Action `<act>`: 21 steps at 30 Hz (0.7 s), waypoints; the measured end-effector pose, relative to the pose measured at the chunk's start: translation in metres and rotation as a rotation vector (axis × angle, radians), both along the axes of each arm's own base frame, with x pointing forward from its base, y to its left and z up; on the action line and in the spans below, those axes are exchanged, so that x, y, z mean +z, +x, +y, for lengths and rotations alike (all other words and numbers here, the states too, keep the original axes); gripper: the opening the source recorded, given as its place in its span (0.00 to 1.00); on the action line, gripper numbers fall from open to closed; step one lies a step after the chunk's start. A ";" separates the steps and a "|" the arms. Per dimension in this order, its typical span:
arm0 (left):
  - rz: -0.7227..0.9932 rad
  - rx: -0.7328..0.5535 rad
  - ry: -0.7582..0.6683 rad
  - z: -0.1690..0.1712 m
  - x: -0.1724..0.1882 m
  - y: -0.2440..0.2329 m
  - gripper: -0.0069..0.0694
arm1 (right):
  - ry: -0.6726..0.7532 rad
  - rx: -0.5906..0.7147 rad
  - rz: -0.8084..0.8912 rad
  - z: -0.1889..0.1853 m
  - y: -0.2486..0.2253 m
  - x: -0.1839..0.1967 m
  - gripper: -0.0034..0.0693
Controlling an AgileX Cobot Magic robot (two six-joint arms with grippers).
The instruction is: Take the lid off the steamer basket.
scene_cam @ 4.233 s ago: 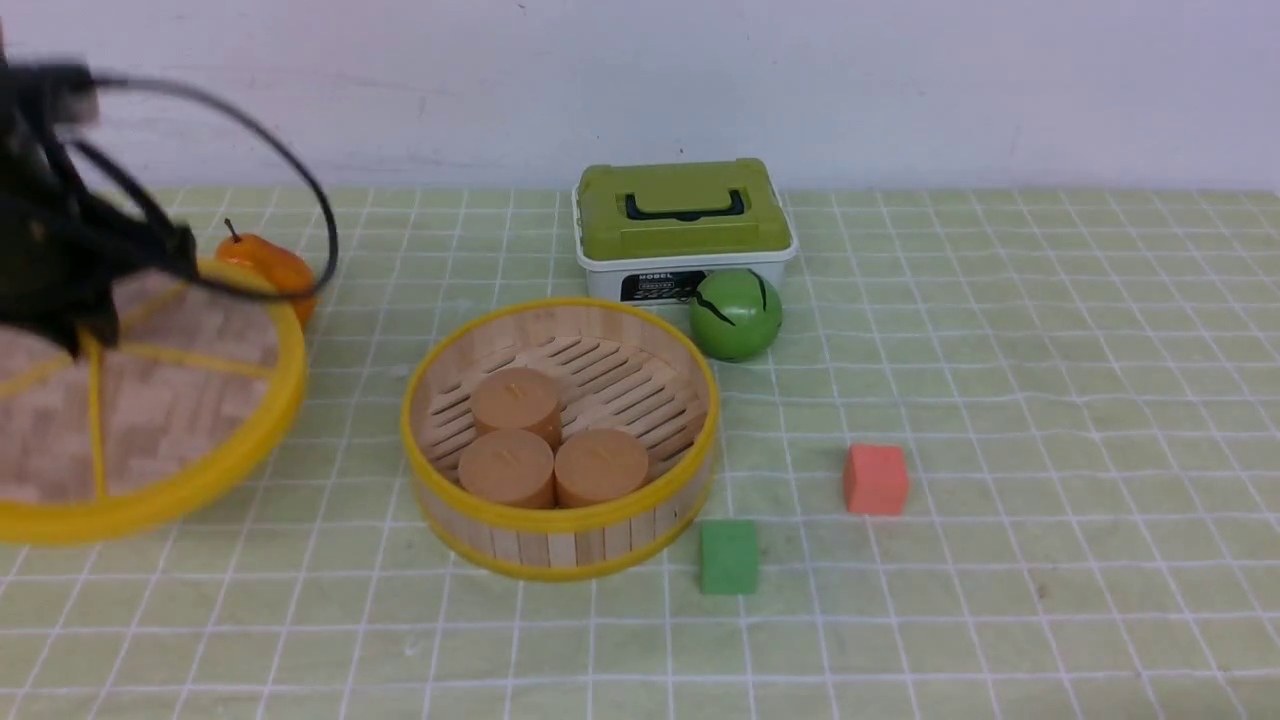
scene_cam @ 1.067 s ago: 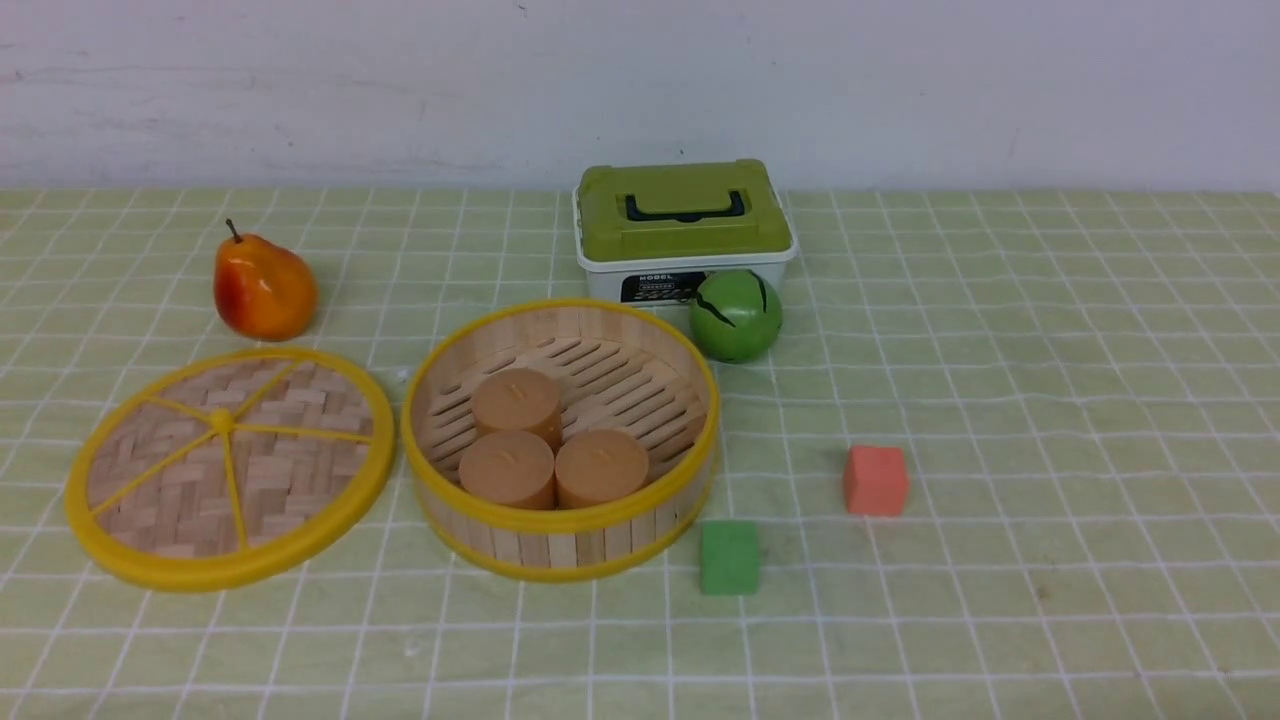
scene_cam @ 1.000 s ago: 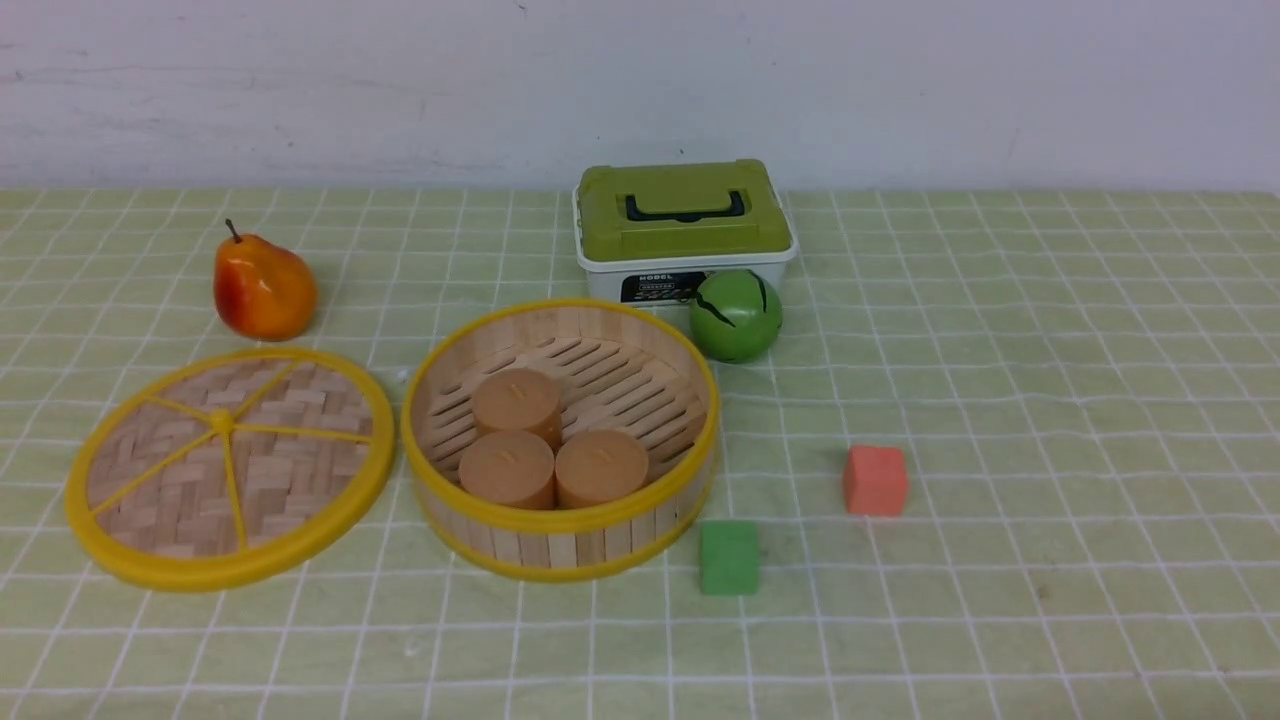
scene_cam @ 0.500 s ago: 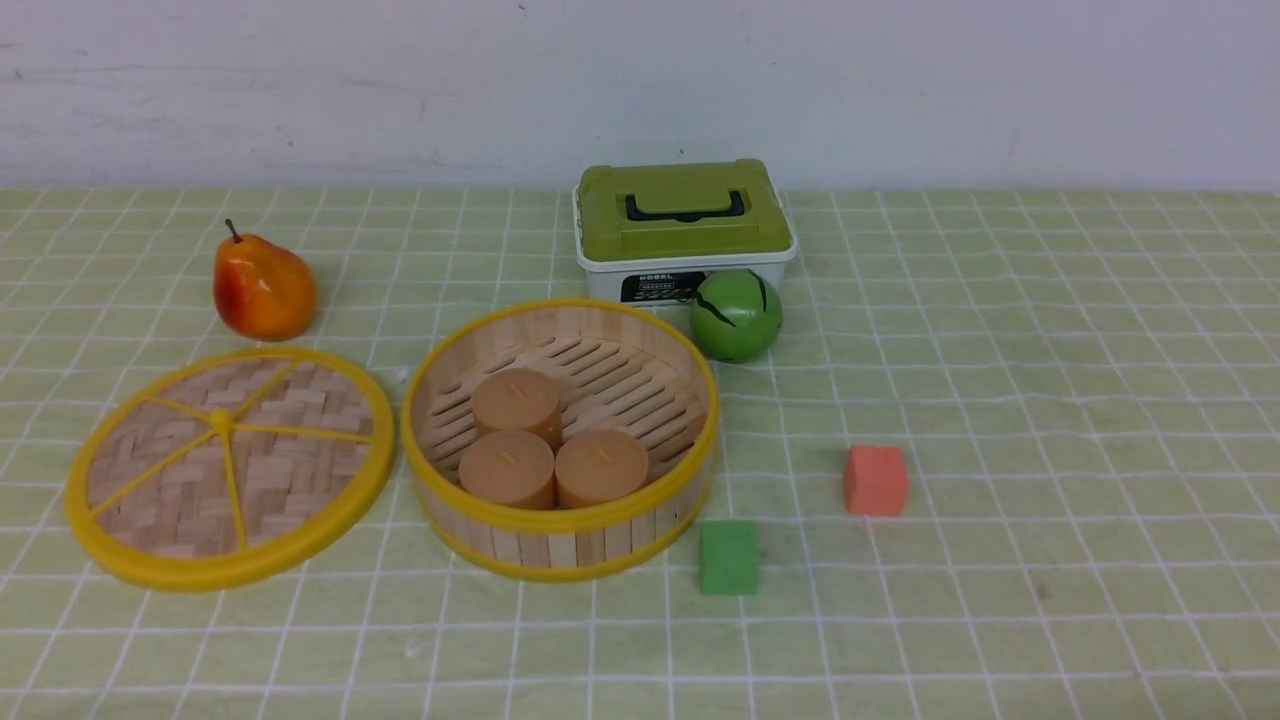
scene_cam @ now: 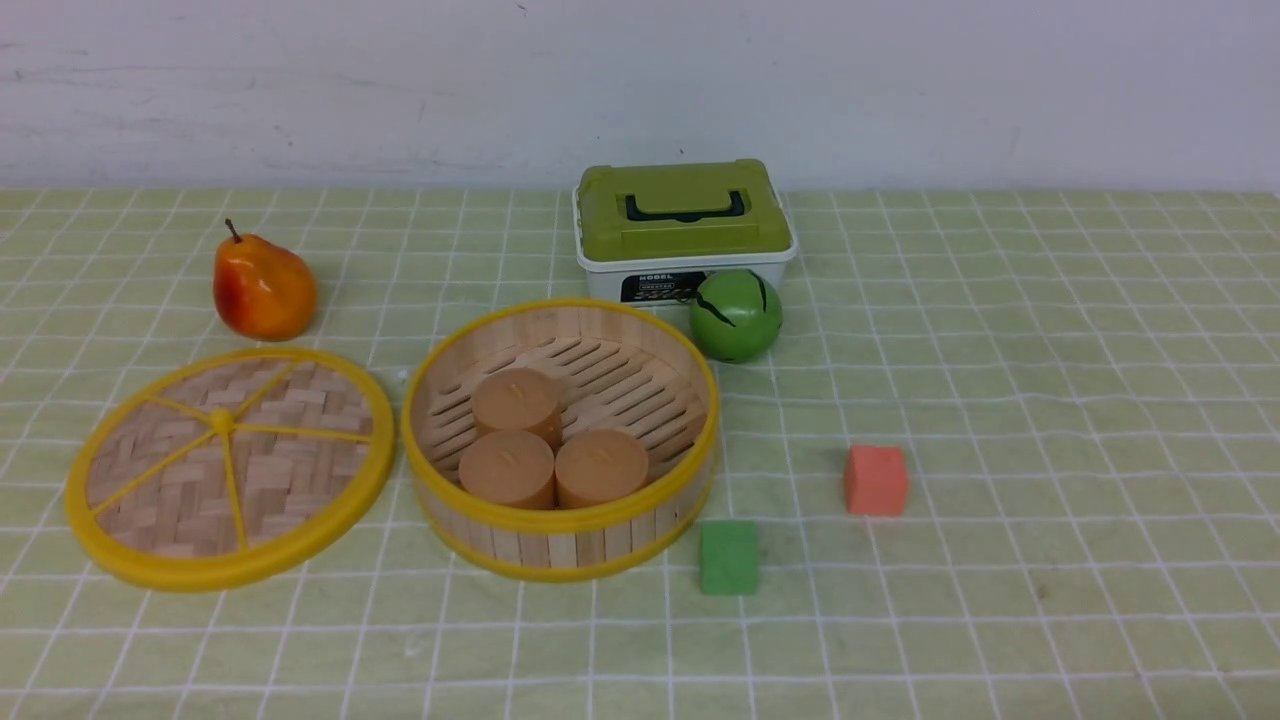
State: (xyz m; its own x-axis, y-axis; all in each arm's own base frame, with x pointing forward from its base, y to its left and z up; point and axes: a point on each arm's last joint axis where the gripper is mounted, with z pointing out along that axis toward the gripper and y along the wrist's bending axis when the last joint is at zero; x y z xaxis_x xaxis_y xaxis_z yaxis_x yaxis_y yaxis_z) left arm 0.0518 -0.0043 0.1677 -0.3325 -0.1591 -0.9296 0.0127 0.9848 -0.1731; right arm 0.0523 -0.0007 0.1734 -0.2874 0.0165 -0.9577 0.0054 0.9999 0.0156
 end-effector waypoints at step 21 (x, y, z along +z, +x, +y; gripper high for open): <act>0.000 0.000 0.000 0.000 0.000 0.000 0.11 | 0.000 0.000 0.000 0.000 0.000 0.000 0.38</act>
